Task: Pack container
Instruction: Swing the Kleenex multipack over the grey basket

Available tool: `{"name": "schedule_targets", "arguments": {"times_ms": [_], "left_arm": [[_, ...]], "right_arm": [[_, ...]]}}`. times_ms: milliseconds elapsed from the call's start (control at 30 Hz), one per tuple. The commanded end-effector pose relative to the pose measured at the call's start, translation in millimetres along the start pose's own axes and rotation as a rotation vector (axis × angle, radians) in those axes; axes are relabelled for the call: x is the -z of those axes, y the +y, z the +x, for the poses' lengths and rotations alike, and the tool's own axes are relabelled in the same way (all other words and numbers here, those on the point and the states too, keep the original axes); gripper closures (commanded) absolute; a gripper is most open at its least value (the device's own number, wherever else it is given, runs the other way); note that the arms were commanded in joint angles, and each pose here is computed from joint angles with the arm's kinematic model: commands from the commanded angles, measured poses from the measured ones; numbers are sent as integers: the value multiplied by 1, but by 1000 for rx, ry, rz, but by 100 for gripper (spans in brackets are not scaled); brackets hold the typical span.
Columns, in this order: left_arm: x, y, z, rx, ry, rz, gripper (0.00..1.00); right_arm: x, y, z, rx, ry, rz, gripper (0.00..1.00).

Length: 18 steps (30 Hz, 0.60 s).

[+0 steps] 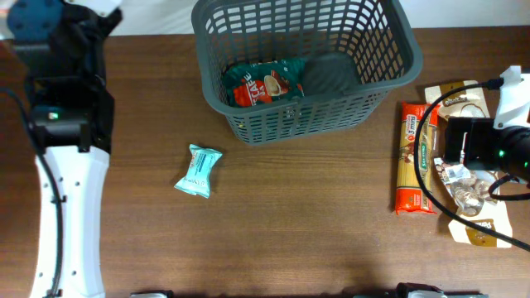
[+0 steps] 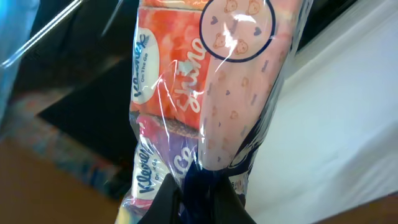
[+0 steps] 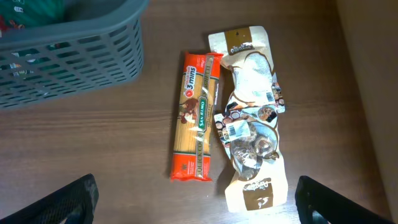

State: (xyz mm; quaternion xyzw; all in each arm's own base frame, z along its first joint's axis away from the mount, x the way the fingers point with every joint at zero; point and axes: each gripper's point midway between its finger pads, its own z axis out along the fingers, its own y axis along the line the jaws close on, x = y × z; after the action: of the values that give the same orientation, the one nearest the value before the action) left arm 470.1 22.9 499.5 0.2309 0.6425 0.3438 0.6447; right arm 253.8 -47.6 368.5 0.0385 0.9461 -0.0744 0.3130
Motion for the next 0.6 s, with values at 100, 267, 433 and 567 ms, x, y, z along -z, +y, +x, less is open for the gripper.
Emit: {"name": "schedule_targets", "arguments": {"times_ms": [100,267,433,567], "left_arm": [[18,-50,-60,50,-156,172,98],[33,-91,-85,40,-208,295,98],[52,-130,-104,-50,-250,406,98],[70,-162,-115,-74,-265,501,98]], "right_arm": [[5,-6,-2,-18,-16,24,1],[5,-6,-2,-18,-16,24,1],[5,-6,-2,-18,-16,24,1],[5,-6,-2,-18,-16,24,1]]}}
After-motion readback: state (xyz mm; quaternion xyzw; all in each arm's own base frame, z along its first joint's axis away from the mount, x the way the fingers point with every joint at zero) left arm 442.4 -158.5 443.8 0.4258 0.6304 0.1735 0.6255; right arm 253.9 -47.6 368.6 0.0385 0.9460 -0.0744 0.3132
